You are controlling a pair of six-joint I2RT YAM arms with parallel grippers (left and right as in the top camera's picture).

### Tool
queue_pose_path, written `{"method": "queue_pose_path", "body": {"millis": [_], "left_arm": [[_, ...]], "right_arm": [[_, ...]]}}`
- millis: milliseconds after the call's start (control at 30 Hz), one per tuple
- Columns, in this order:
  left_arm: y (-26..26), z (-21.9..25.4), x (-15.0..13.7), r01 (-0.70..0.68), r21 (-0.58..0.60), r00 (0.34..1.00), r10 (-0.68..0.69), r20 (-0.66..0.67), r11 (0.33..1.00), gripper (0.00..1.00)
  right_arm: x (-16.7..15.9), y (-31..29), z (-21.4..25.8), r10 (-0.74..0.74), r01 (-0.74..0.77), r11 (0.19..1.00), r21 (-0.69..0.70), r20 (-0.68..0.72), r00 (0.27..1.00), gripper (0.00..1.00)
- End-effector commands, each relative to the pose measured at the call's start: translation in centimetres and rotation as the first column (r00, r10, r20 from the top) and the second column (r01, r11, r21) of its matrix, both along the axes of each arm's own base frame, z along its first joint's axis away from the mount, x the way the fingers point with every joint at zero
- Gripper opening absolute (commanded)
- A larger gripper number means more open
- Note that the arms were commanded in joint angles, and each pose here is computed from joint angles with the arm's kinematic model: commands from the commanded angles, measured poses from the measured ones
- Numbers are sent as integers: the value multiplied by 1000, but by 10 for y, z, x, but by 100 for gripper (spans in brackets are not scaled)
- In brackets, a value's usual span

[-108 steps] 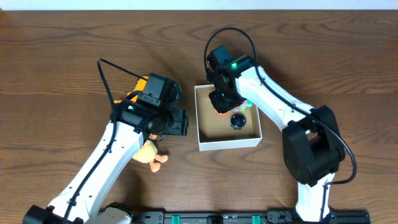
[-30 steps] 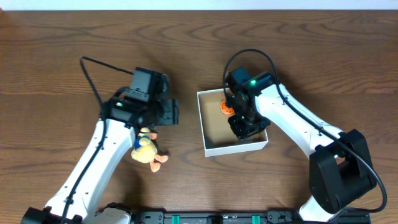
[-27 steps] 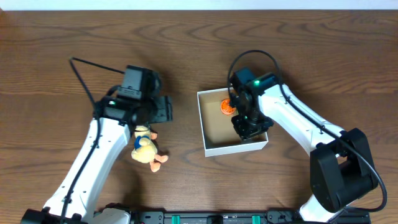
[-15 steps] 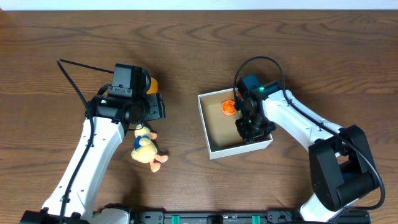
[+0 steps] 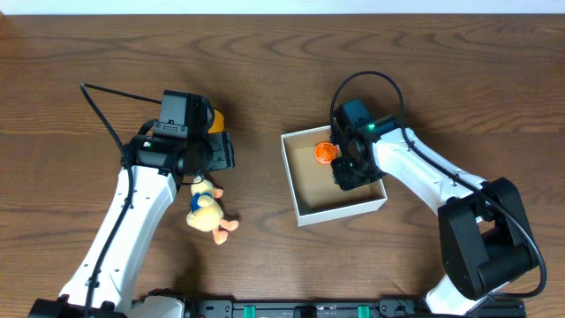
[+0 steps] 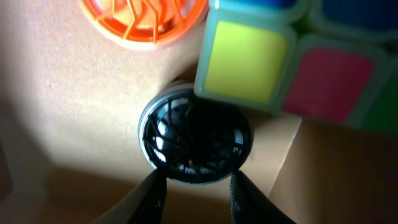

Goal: Pack container

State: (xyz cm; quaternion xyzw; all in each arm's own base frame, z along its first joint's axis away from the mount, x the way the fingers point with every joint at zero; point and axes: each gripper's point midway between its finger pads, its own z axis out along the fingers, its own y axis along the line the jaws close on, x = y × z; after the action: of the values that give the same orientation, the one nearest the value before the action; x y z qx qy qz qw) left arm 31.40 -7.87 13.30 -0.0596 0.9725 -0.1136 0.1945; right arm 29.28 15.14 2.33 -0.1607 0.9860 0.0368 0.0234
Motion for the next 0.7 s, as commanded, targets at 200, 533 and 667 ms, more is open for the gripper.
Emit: {"method": "queue_pose_path", "body": {"millis": [200, 533, 667], "left_arm": [[2, 8, 5, -12, 0, 1000, 12, 23, 1000, 67], [2, 8, 5, -12, 0, 1000, 12, 23, 1000, 67], [2, 8, 5, -11, 1, 1000, 11, 23, 1000, 67]], "right_arm": [[14, -5, -1, -28, 29, 999, -23, 56, 998, 38], [0, 10, 1, 43, -44, 999, 14, 17, 999, 37], [-3, 27, 20, 119, -121, 992, 40, 47, 992, 37]]}}
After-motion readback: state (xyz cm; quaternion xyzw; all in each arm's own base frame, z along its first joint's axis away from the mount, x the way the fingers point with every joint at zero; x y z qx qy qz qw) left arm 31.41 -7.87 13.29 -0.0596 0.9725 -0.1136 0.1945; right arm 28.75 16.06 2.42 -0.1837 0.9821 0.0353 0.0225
